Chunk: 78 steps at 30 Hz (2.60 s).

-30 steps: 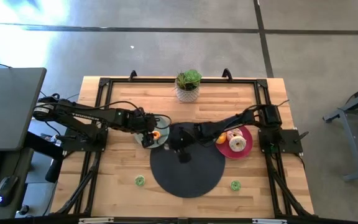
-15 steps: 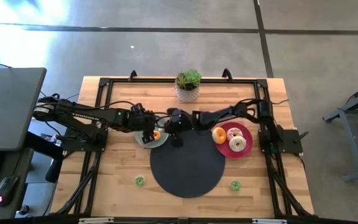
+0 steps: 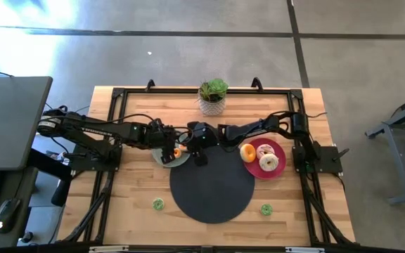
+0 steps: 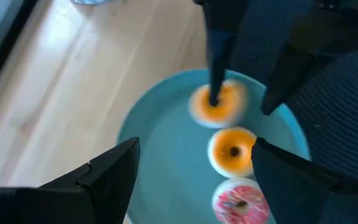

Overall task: Pick & Place donuts
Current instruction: Put the left small green donut on the blue plate

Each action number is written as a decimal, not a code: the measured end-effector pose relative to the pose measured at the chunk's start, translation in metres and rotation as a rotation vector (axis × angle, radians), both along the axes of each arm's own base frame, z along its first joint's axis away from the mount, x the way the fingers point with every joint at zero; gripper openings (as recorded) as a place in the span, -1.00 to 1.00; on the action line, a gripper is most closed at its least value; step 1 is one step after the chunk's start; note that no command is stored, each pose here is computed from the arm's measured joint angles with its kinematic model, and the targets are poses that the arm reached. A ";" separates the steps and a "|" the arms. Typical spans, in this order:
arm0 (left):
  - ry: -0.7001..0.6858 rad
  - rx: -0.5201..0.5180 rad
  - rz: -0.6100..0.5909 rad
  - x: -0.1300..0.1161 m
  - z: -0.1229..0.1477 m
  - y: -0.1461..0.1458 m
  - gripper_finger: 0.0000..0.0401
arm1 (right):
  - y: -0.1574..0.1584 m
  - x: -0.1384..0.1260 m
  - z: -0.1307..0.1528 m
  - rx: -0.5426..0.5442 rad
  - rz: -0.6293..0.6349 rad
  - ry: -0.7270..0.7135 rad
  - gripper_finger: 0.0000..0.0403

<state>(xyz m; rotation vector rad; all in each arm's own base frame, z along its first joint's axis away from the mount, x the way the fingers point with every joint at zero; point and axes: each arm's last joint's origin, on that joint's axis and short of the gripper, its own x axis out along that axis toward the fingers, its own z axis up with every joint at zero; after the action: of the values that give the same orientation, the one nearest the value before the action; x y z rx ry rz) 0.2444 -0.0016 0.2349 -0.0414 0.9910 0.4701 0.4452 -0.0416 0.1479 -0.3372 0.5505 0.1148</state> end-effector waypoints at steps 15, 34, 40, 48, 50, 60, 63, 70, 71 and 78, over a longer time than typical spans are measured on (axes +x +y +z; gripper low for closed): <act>-0.007 -0.391 -0.389 -0.002 -0.001 -0.069 0.49 | 0.018 -0.007 0.019 0.006 0.039 0.034 0.13; 0.258 -0.412 -0.260 -0.017 -0.081 -0.172 0.49 | 0.049 -0.035 0.056 -0.013 -0.019 0.173 0.10; 0.288 -0.412 -0.275 -0.016 -0.086 -0.172 0.28 | 0.054 -0.036 0.056 -0.016 -0.008 0.176 0.10; 0.295 -0.402 -0.351 -0.014 -0.083 -0.169 -0.41 | 0.055 -0.036 0.056 -0.019 -0.006 0.177 0.10; 0.302 -0.384 -0.376 -0.013 -0.081 -0.163 -0.55 | 0.055 -0.036 0.056 -0.019 -0.006 0.177 0.10; 0.286 -0.221 -0.388 0.002 -0.026 -0.087 -0.92 | 0.055 -0.036 0.056 -0.019 -0.004 0.182 0.10; 0.283 -0.165 -0.307 0.000 -0.014 -0.051 -0.90 | 0.055 -0.037 0.055 -0.015 0.001 0.198 0.10; 0.302 -0.185 -0.124 -0.003 -0.018 0.019 -0.79 | 0.055 -0.040 0.052 -0.013 0.007 0.234 0.10; 0.293 -0.212 -0.106 -0.003 -0.022 0.025 -0.77 | 0.055 -0.040 0.052 -0.012 0.007 0.237 0.10; 0.266 -0.253 -0.131 -0.001 -0.044 0.038 -0.46 | 0.055 -0.041 0.050 -0.019 0.000 0.258 0.10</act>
<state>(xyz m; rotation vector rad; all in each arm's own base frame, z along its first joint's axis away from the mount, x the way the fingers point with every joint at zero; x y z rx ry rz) 0.2429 0.0368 0.1904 -0.1430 1.3026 0.2309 0.4040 0.0131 0.1983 -0.3431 0.8071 0.1541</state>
